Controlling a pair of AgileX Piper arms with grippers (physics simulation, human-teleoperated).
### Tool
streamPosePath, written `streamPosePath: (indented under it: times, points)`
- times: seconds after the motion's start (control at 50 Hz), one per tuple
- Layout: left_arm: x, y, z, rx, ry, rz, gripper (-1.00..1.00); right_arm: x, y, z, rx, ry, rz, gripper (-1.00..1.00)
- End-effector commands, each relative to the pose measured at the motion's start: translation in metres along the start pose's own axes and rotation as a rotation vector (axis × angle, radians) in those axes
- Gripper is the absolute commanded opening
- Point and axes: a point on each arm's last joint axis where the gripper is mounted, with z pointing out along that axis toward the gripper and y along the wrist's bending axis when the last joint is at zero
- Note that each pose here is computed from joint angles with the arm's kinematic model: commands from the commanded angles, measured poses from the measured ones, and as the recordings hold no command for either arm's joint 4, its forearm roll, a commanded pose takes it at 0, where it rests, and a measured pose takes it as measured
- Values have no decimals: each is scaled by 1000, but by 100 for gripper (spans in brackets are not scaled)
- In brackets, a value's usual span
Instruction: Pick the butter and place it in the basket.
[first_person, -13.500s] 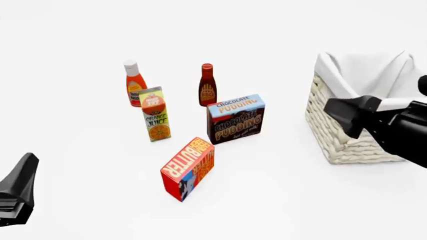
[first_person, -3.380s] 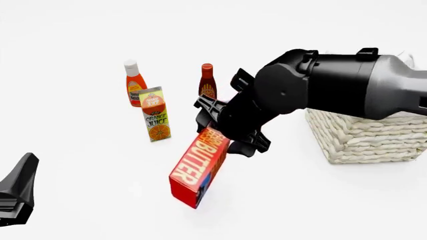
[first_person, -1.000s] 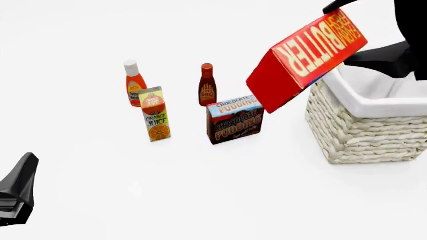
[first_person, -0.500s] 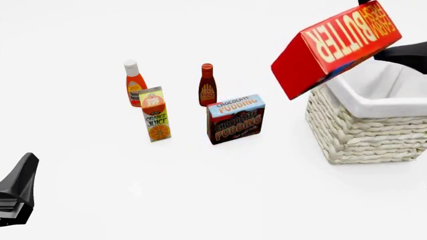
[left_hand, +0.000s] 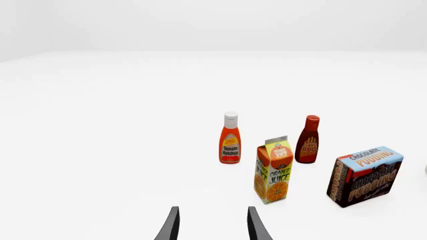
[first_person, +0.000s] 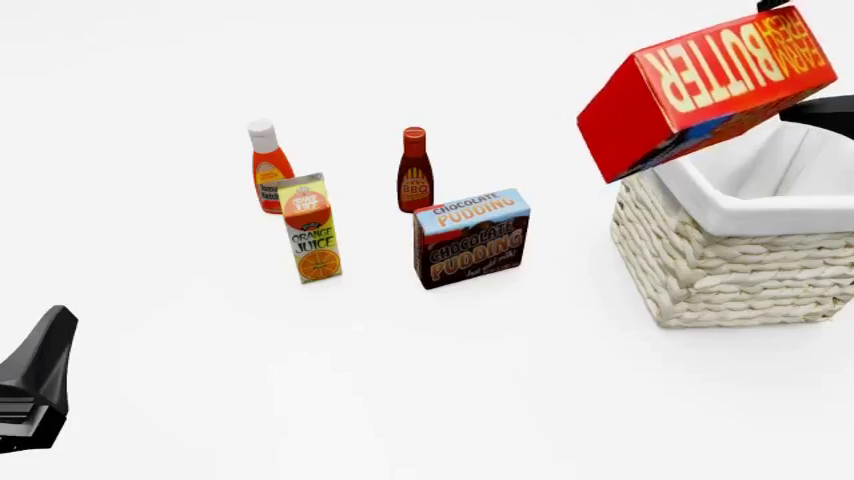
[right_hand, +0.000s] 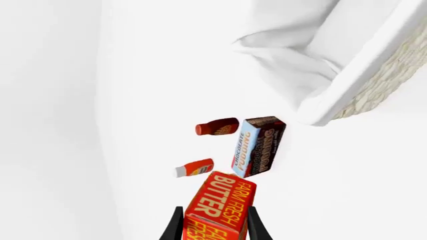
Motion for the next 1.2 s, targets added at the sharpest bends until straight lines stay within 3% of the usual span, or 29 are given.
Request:
streamPosePath:
  times: [0.02,1.2]
  points:
    - [0,0,0,0,0,0,100,-11,2,1,-21,-49,59,-100]
    - [0,0,0,0,0,0,100,-58,-18,3,23,-275,210,-100]
